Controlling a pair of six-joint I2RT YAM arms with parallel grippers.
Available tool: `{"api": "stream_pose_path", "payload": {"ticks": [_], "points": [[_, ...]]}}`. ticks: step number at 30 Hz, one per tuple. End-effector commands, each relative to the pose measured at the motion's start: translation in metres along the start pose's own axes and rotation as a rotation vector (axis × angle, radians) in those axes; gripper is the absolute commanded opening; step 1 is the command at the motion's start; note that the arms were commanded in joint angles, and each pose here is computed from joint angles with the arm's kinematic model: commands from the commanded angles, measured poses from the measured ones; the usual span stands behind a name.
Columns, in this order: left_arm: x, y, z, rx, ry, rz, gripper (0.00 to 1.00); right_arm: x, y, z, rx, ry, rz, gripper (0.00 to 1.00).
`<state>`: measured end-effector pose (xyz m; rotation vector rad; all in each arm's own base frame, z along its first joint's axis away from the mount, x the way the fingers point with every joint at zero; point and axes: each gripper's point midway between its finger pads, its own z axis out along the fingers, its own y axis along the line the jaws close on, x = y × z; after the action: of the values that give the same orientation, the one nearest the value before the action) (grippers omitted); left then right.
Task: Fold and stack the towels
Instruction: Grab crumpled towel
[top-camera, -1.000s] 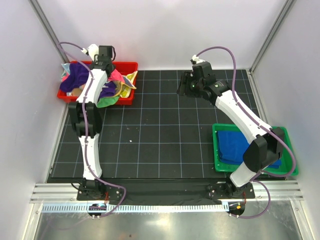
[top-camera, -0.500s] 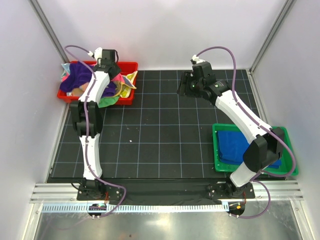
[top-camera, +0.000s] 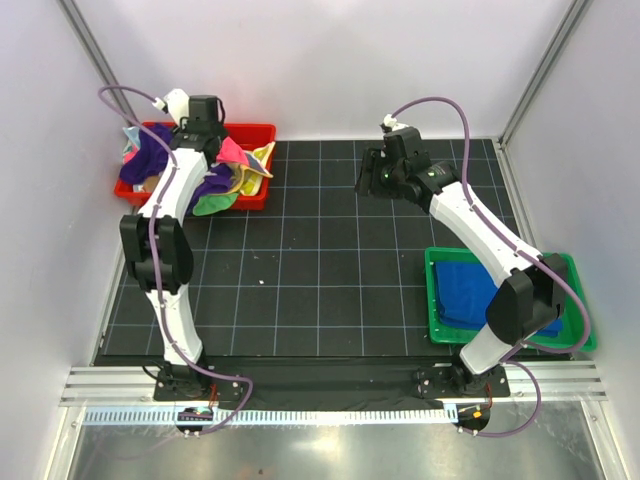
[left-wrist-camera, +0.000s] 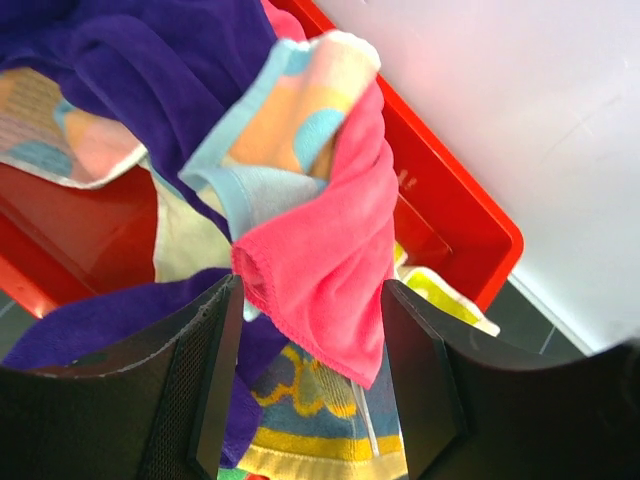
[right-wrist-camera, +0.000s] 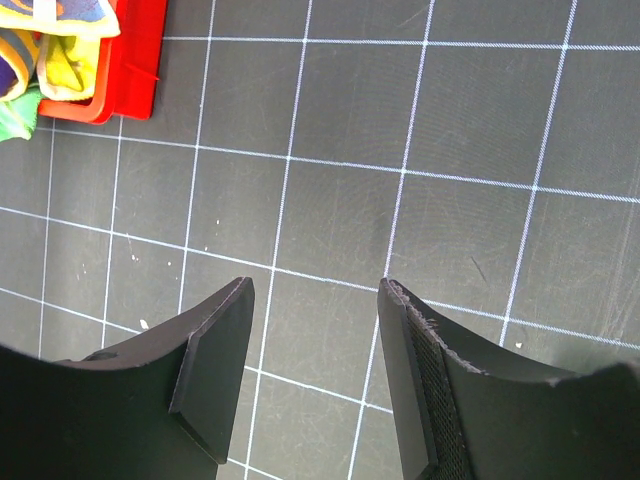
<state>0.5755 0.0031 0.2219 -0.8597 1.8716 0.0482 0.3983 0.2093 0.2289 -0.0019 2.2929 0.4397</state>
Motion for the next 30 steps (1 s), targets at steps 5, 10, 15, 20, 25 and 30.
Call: {"api": "stream_pose_path", "payload": {"ticks": [5, 10, 15, 20, 25, 30], "points": [[-0.021, 0.016, 0.010, -0.062, -0.061, -0.053, 0.61, -0.011, 0.004, -0.005, -0.015, -0.044, -0.013, 0.59], [-0.005, 0.007, 0.026, -0.032, -0.012, -0.041, 0.59, -0.010, 0.002, -0.005, -0.007, -0.042, -0.015, 0.59], [0.011, 0.004, 0.036, -0.029, 0.039, -0.043, 0.58, -0.008, 0.000, -0.005, 0.001, -0.040, -0.017, 0.59], [0.020, -0.001, 0.038, -0.001, 0.070, -0.051, 0.44, -0.009, 0.000, -0.006, 0.003, -0.044, -0.015, 0.59], [0.020, -0.023, 0.031, 0.087, 0.075, -0.039, 0.16, -0.009, 0.000, -0.006, 0.006, -0.045, -0.017, 0.60], [0.040, -0.055, 0.024, 0.197, 0.127, -0.002, 0.07, -0.010, 0.000, -0.006, 0.008, -0.048, -0.015, 0.59]]}}
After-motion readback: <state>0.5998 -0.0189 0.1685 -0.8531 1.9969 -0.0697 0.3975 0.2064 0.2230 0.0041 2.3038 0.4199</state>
